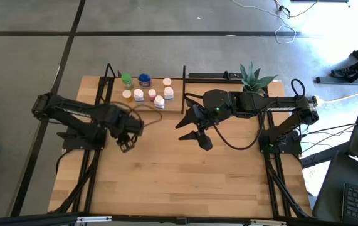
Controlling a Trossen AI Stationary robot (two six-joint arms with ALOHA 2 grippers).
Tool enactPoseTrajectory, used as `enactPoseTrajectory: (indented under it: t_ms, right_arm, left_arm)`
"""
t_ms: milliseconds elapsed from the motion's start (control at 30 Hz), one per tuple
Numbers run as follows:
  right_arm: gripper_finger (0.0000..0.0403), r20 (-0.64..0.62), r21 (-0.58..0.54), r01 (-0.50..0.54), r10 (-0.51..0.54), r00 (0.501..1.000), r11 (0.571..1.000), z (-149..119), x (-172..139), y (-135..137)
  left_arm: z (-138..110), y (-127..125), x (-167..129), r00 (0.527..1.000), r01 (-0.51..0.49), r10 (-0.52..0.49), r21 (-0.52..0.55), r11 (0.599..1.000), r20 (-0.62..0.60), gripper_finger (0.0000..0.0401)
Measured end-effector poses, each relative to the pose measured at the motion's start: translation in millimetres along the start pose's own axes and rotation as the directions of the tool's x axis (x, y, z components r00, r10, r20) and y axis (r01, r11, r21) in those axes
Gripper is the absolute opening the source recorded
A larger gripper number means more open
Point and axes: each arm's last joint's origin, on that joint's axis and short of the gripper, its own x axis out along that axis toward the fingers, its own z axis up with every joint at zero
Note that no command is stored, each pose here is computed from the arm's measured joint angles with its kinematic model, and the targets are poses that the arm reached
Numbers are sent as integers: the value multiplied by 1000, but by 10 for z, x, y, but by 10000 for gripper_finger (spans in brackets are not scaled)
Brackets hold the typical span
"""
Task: Pick and place medicine bottles onto shelf by color
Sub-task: Put the white black pill bottle on the shelf
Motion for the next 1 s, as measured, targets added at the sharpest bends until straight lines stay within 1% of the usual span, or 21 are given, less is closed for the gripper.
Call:
enactPoseTrajectory:
  t_ms: [133,200,333,467,633,700,833,900,933,1000]
  right_arm:
    - [223,0,0,0,0,1000,1000,0,0,0]
    - [223,0,0,0,0,1000,1000,0,0,0]
    - [223,0,0,0,0,1000,1000,0,0,-1]
    - [223,0,0,1,-1,1000,1000,0,0,-1]
    - [223,0,0,0,0,1000,1000,0,0,0]
    - [223,0,0,0,0,1000,1000,0,0,0]
    - [223,0,0,0,0,1000,1000,0,0,-1]
    - [223,0,0,0,0,1000,1000,0,0,-1]
    - [223,0,0,0,0,1000,1000,0,0,-1]
    - [223,0,0,0,0,1000,1000,0,0,0]
  left_arm:
    - [120,88,-141,999,25,-22,-128,991,29,153]
    - [147,143,-181,1000,15,-10,-197,980,24,153]
    - [214,291,-229,1000,-11,12,-325,946,0,153]
    - [314,411,-277,1000,4,7,-437,900,25,153]
    - [422,579,-328,998,20,11,-528,849,55,153]
    - [457,639,-327,998,24,13,-547,837,63,153]
    - [499,720,-328,998,35,-1,-512,858,67,153]
    - [509,752,-327,998,44,-15,-523,851,59,153]
    - [512,779,-326,998,41,-14,-541,840,54,153]
    - [514,852,-325,999,14,13,-600,800,39,153]
